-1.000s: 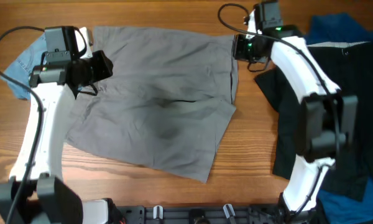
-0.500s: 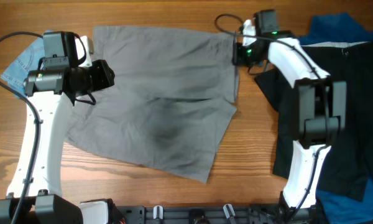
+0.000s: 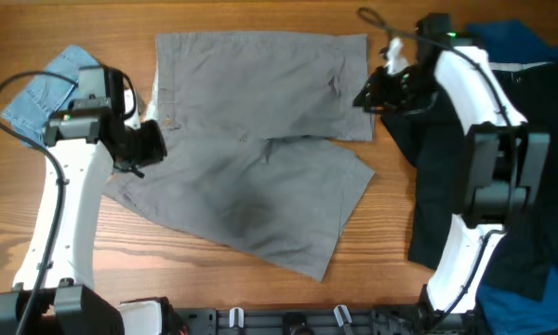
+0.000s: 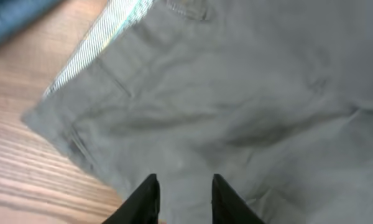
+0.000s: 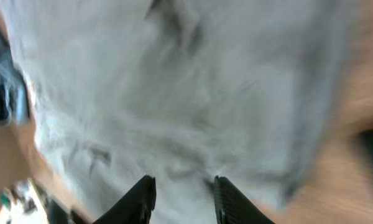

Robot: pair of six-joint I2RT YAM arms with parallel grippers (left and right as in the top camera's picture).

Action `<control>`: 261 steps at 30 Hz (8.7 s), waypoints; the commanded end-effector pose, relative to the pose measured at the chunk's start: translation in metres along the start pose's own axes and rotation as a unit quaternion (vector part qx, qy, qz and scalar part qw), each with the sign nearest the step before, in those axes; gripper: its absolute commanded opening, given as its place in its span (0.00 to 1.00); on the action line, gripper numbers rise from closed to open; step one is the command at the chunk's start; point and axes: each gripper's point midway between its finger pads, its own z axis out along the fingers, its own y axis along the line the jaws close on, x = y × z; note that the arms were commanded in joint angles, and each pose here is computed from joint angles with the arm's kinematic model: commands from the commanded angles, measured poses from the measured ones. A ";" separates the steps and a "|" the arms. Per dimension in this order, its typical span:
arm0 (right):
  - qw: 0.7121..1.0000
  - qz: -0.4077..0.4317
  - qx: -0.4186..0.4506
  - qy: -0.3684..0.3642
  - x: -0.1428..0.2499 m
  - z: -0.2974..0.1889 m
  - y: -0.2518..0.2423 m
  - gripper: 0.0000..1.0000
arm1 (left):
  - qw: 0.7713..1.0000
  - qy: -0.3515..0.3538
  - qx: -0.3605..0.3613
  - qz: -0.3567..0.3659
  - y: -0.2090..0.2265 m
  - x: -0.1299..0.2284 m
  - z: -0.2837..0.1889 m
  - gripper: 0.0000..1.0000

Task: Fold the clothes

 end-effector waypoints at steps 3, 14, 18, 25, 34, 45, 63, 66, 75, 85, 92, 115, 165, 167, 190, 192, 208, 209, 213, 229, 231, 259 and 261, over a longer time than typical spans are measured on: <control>0.988 -0.140 0.055 -0.022 0.038 -0.024 0.096 0.43 | 0.993 0.055 -0.042 -0.094 0.052 0.032 0.015 0.36; 0.964 0.073 0.250 0.060 0.152 0.041 0.025 0.23 | 0.974 0.049 -0.038 -0.219 0.104 0.032 0.008 0.37; 0.960 0.144 0.238 -0.011 0.131 0.062 -0.038 0.11 | 0.977 0.050 -0.036 -0.205 0.096 0.031 0.010 0.37; 0.919 0.202 0.307 -0.142 0.087 0.043 -0.130 0.07 | 0.984 0.049 -0.030 -0.170 0.077 0.028 0.012 0.49; 0.972 0.034 0.106 -0.209 0.029 -0.063 -0.020 0.33 | 0.981 0.087 0.003 -0.175 0.064 0.046 0.015 0.56; 0.988 0.087 0.067 -0.104 0.133 -0.073 0.018 0.50 | 0.979 0.091 0.069 -0.166 0.044 0.101 0.107 0.66; 0.909 0.368 0.195 -0.015 0.258 0.029 -0.105 0.64 | 0.982 0.087 0.069 -0.156 0.040 0.107 0.115 0.04; 0.910 0.366 0.194 -0.008 0.261 0.029 -0.104 0.62 | 0.982 0.084 0.070 -0.155 0.040 0.106 0.115 0.04; 0.950 0.273 0.150 -0.039 0.223 -0.013 -0.059 0.63 | 0.982 0.081 0.071 -0.154 0.040 0.104 0.115 0.04; 0.910 0.381 0.161 -0.031 0.271 0.037 -0.103 0.53 | 0.982 0.078 0.071 -0.154 0.040 0.103 0.115 0.04; 0.937 0.302 0.170 -0.031 0.247 0.011 -0.086 0.04 | 0.980 0.093 0.060 -0.168 0.045 0.096 0.095 0.04; 0.938 0.061 0.097 -0.327 -0.020 -0.130 0.035 0.04 | 0.976 -0.109 -0.048 -0.183 0.074 0.008 -0.059 0.04; 0.960 0.044 0.214 -0.176 0.036 -0.080 -0.065 0.93 | 0.995 0.022 0.064 -0.077 0.029 -0.004 0.074 0.41; 0.966 0.035 0.156 -0.205 0.015 -0.074 -0.048 0.79 | 0.990 -0.022 0.124 -0.062 0.007 -0.028 0.071 0.46; 0.979 0.045 0.015 -0.200 -0.037 0.009 -0.052 0.32 | 0.981 -0.109 0.159 -0.003 -0.032 -0.075 0.086 0.04; 0.977 0.042 0.010 -0.210 -0.042 0.007 -0.050 0.04 | 0.988 -0.090 0.128 -0.013 -0.020 -0.065 0.091 0.04; 0.949 -0.052 -0.108 -0.293 -0.085 -0.018 0.016 0.73 | 0.979 -0.100 0.099 -0.145 0.028 -0.076 0.086 0.35; 0.953 -0.052 -0.100 -0.282 -0.080 -0.015 0.010 0.73 | 0.980 -0.105 0.120 -0.118 0.020 -0.077 0.079 0.35; 0.967 -0.055 -0.073 -0.236 -0.058 -0.003 -0.008 0.73 | 0.971 -0.144 0.188 -0.033 -0.021 -0.082 0.032 0.34; 0.971 0.167 0.163 -0.059 0.059 0.051 -0.095 0.04 | 0.952 -0.028 0.216 0.216 -0.152 -0.002 0.131 0.04; 0.969 0.167 0.171 -0.061 0.059 0.050 -0.098 0.04 | 0.966 -0.031 0.171 0.189 -0.138 -0.009 0.152 0.04; 0.986 0.034 -0.010 -0.162 -0.023 0.020 0.001 0.04 | 0.989 0.039 0.111 0.087 -0.095 0.019 0.103 0.06; 0.982 0.043 -0.015 -0.182 -0.039 0.037 0.003 0.04 | 0.990 0.064 0.101 0.076 -0.087 0.036 0.115 0.07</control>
